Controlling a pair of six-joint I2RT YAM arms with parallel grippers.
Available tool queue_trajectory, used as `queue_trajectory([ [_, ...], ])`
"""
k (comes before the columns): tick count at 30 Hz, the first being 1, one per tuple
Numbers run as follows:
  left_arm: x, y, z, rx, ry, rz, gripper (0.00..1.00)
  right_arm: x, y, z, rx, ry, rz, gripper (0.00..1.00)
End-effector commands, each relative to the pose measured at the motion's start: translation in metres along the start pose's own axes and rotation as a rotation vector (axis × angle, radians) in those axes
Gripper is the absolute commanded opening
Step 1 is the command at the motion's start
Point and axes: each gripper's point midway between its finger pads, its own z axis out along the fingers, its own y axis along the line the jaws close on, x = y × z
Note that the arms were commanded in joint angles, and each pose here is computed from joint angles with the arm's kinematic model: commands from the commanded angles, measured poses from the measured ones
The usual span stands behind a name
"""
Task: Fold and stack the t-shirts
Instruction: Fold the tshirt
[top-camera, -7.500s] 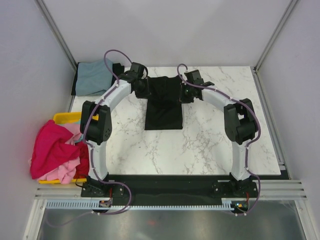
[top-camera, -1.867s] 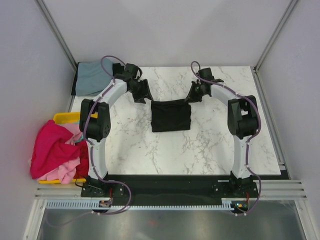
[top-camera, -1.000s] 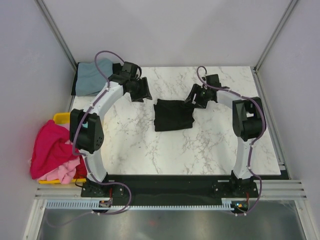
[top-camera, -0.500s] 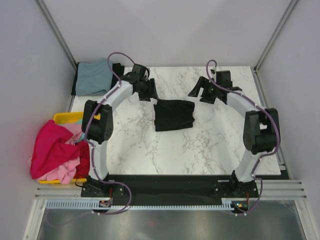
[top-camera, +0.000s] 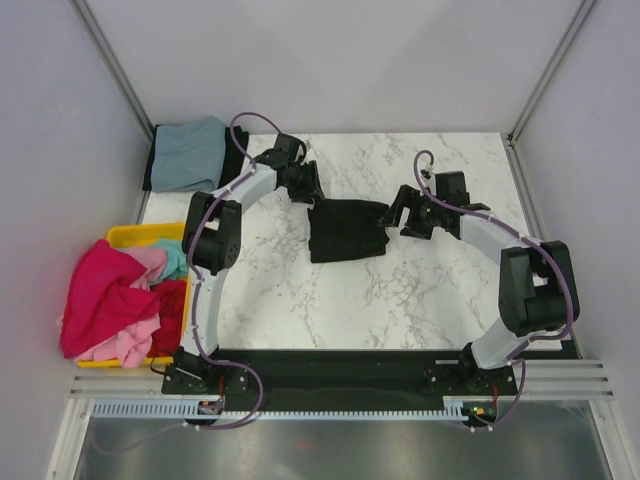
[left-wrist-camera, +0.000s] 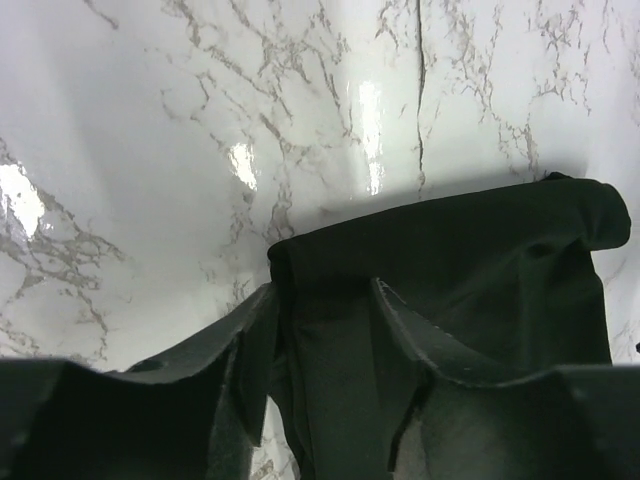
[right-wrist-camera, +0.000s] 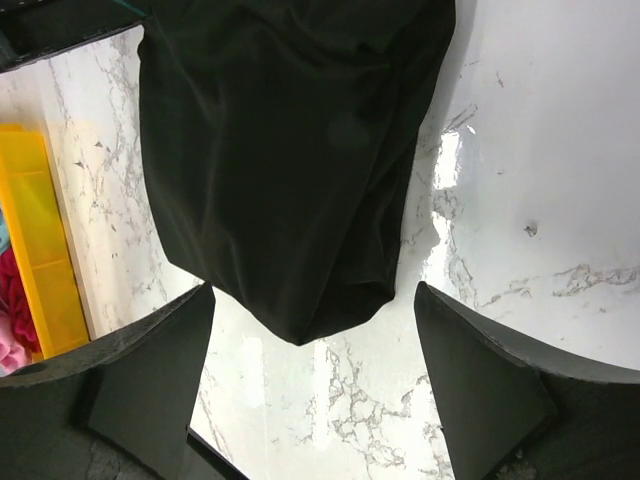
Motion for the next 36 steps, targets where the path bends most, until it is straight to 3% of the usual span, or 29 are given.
queue_trajectory([
  [1,-0.013,-0.01,0.005,0.058,-0.041,0.034,0.47,-0.014,0.022,-0.012,-0.069,-0.051,-0.068,0.89],
  [6,-0.022,-0.021,0.006,0.103,-0.06,0.046,0.27,-0.013,0.02,-0.012,-0.063,-0.047,-0.071,0.88],
  [10,-0.032,-0.041,-0.013,0.16,-0.078,0.044,0.02,-0.015,0.017,-0.014,-0.044,-0.058,-0.074,0.88],
  [16,-0.052,-0.048,-0.076,0.069,-0.187,0.022,0.02,-0.016,0.019,-0.016,-0.046,-0.064,-0.079,0.88],
  [20,-0.051,-0.047,-0.096,0.029,-0.208,0.019,0.02,-0.017,0.02,-0.017,-0.048,-0.066,-0.081,0.88],
  [31,-0.024,-0.005,-0.077,-0.123,-0.153,-0.039,0.02,-0.013,0.018,-0.014,-0.056,-0.052,-0.085,0.88],
  [36,-0.023,0.041,-0.075,-0.265,-0.166,-0.091,0.15,-0.019,0.036,-0.015,-0.13,-0.057,-0.087,0.84],
])
